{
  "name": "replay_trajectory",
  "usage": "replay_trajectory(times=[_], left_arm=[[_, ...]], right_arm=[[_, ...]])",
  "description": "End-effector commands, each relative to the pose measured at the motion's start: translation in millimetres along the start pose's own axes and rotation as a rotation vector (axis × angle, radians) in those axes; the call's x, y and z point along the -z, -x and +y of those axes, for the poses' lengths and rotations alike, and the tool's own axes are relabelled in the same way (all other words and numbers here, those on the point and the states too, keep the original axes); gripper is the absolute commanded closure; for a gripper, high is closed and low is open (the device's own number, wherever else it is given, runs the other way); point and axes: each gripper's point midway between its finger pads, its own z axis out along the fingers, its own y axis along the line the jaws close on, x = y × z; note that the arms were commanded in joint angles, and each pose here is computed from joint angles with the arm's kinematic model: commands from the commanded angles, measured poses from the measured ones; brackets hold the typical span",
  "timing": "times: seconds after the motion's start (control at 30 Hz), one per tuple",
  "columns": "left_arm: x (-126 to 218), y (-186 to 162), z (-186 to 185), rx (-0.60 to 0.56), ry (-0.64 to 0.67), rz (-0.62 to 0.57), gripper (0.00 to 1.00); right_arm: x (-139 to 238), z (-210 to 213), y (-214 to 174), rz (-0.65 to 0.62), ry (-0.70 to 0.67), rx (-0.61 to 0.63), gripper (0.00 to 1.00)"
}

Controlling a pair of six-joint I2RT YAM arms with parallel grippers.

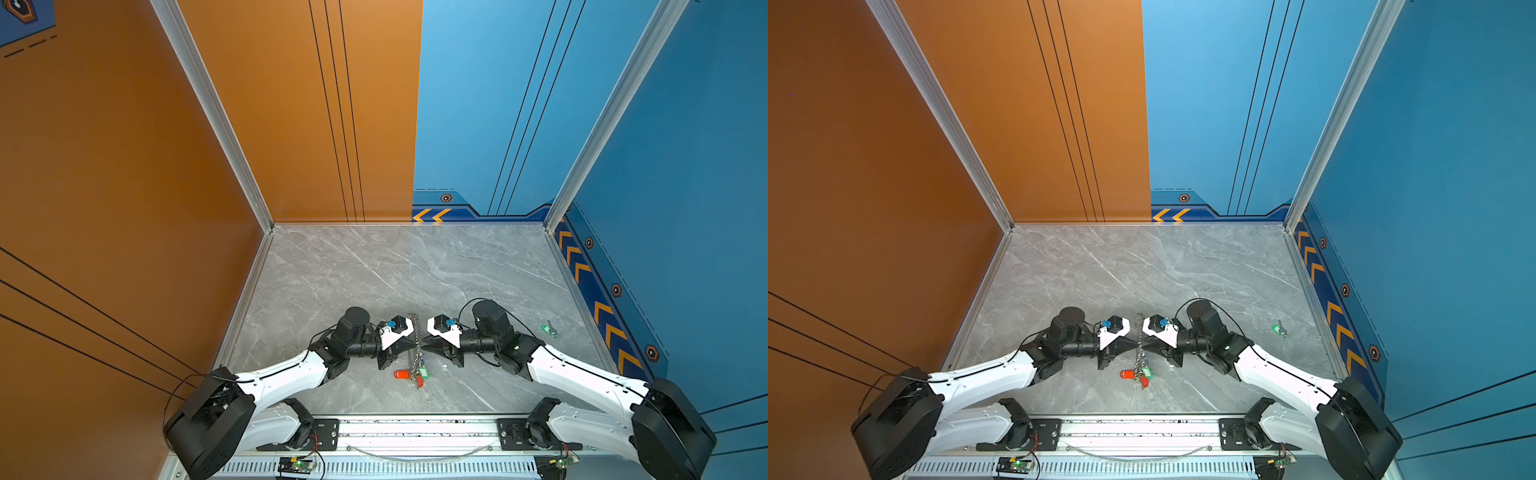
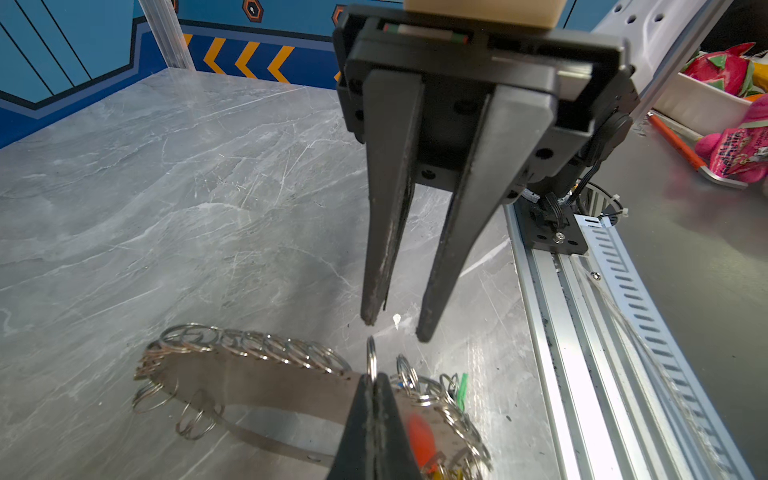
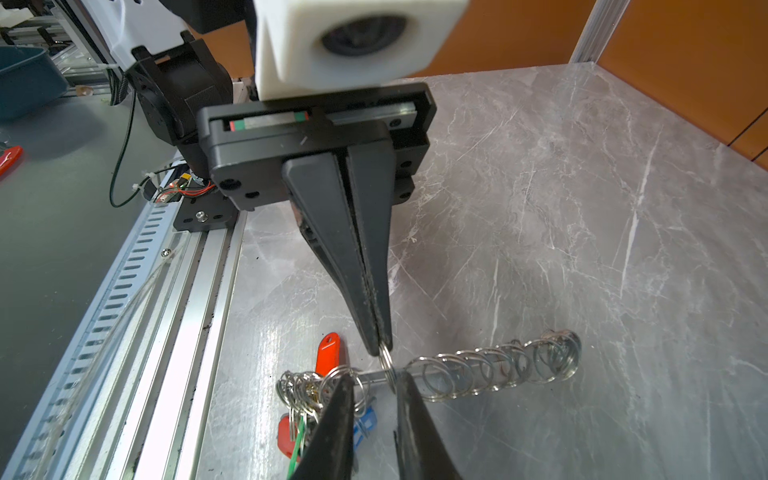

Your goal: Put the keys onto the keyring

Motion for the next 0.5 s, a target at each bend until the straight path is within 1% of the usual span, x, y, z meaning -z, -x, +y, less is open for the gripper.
replay_trajectory(times=[0.0,0.1,0.13,0.37,0.47], left_arm=[[-0.8,12.8,-7.8,-0.039,-0.045,-0.024,1.0],[-1.1,12.4,-9.8,-0.036,-0.058,-0.024,1.0],[-0.8,12.5,-10.3,-0.037,-0.06,-0.025,1.0],[-1.8,11.5,-11.7,-0.032,-0.071,-0.023,1.0],[-1.7,11.8,-11.7,-0.032,-0.072,-0.024,1.0]], right_arm=[[-2.6,-4.0,0.5,0.027,-0.008,0.025,0.85],[-4.6,-6.3,-3.8,0.052,-0.011,0.024,0.85],[-7.9,0.0,-4.4,0.06,0.008,0.034,0.85],[-13.9,6.0,-5.2,0.074,0.035,0.048,0.85],[-15.7,6.7,-5.8,0.084,0.041,0.055,0.91]])
